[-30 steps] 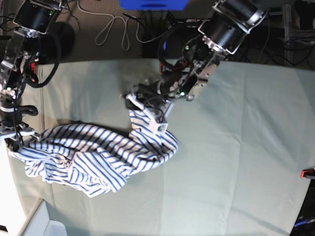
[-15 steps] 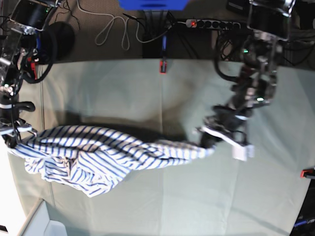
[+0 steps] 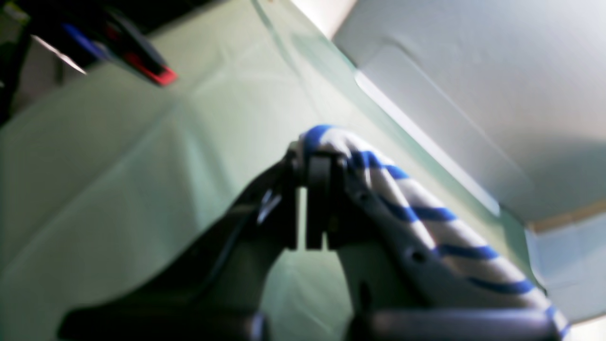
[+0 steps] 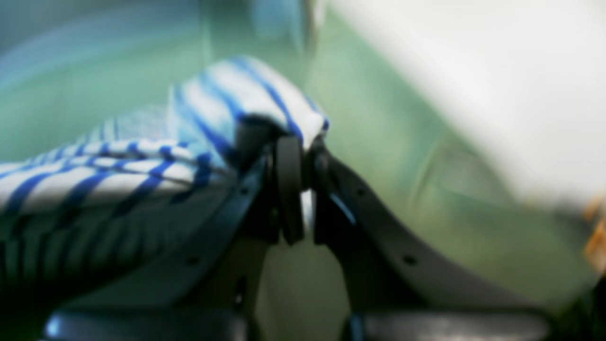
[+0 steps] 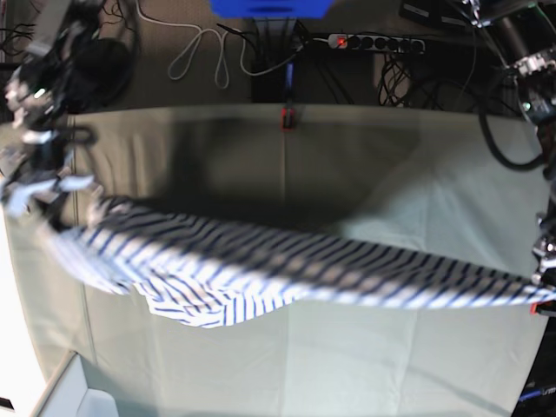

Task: Layout the t-shirt on the table in an organized manner, then fold the t-shirt properly
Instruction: 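Lift and spread the shirt between both grippers across the table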

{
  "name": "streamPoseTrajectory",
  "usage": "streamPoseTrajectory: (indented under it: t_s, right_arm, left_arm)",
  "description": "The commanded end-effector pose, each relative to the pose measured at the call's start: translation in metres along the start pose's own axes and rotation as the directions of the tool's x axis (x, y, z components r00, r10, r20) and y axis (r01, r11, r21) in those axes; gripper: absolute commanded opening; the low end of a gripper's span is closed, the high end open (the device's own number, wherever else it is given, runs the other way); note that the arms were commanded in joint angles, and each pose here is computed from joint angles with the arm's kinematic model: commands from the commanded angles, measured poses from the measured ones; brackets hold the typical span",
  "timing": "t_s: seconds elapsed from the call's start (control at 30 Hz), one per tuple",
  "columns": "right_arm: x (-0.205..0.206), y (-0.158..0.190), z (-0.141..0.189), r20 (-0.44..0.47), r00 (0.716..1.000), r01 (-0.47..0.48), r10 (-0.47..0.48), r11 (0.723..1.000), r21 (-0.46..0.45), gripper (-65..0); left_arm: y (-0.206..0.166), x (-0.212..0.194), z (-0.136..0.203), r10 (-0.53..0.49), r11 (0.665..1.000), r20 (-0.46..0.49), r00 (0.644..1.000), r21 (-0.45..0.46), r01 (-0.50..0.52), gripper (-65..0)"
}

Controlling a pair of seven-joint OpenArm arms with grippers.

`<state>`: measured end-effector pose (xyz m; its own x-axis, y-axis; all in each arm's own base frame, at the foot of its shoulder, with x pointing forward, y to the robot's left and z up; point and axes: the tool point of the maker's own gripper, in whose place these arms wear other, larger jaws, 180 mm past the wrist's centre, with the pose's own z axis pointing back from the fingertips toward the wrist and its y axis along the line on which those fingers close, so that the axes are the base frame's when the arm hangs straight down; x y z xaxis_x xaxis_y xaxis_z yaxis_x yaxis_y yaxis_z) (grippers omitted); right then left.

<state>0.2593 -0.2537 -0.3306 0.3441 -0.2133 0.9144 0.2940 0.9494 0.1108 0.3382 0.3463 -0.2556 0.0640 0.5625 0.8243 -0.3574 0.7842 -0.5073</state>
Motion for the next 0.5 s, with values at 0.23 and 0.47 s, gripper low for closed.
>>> streamPoseTrajectory:
  t_s: [0.23,0.47]
  right_arm:
    - [-0.036,0.034,0.026,-0.061,0.997,-0.027,0.037,0.987,0.16,-65.0]
    - [-0.08,0.036,0.039,-0.179,0.983,-0.011,0.044,0.984,0.179,-65.0]
  left_arm:
    - [0.071,-0.057,0.021,0.023,0.987,-0.151,0.988,0.159,0.001,-65.0]
    - [0.108,-0.089,0.04,0.044,0.969,-0.234,0.971,0.246,0.016,-64.9]
